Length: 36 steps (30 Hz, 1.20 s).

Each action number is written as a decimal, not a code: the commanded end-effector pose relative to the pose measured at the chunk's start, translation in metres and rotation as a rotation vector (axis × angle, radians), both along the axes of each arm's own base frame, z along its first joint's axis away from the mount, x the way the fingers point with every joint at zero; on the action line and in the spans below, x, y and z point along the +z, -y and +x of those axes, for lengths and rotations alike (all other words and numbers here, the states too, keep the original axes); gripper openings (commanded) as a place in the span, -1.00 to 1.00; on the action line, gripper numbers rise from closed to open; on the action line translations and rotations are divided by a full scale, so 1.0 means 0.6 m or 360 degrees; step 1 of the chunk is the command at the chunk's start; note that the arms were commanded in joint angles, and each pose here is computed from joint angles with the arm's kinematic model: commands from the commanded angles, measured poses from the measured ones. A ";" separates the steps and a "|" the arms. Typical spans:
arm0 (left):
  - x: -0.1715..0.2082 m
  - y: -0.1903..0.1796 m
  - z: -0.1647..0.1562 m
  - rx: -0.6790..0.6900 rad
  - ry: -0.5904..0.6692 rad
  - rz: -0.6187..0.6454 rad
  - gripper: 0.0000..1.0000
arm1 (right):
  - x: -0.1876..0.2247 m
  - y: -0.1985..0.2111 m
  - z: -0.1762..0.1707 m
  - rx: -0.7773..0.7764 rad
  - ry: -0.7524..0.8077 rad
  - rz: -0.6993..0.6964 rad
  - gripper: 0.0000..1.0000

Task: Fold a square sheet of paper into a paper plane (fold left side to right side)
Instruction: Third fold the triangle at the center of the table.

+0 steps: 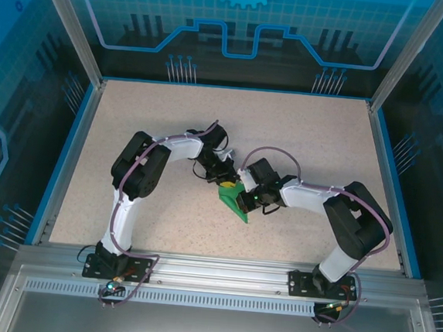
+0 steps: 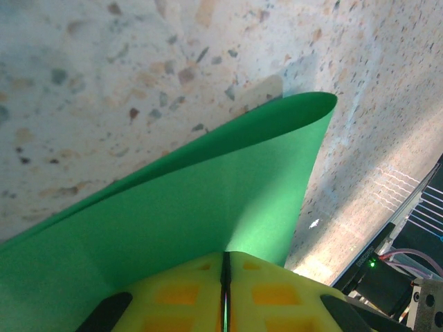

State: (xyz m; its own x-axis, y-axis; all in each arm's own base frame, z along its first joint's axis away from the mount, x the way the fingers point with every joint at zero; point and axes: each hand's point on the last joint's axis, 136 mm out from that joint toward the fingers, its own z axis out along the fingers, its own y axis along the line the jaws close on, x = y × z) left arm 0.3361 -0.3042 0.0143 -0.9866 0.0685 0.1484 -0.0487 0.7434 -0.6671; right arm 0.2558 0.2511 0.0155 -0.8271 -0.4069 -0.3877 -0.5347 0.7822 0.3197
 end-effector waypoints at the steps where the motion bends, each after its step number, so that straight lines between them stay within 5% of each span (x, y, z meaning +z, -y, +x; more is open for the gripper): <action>1: -0.053 -0.017 -0.034 -0.0044 -0.0106 0.0173 -0.79 | -0.001 0.006 0.009 -0.0048 -0.0032 0.0001 -1.00; 36: -0.055 -0.019 -0.036 -0.0043 -0.0110 0.0180 -0.80 | 0.005 0.012 0.024 -0.0088 -0.0007 -0.0014 -1.00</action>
State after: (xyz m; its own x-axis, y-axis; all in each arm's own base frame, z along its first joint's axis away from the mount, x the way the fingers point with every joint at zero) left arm 0.3361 -0.3042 0.0143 -0.9866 0.0686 0.1483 -0.0485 0.7437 -0.6668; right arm 0.2627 0.2482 0.0158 -0.8358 -0.3890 -0.3874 -0.5162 0.7971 0.3133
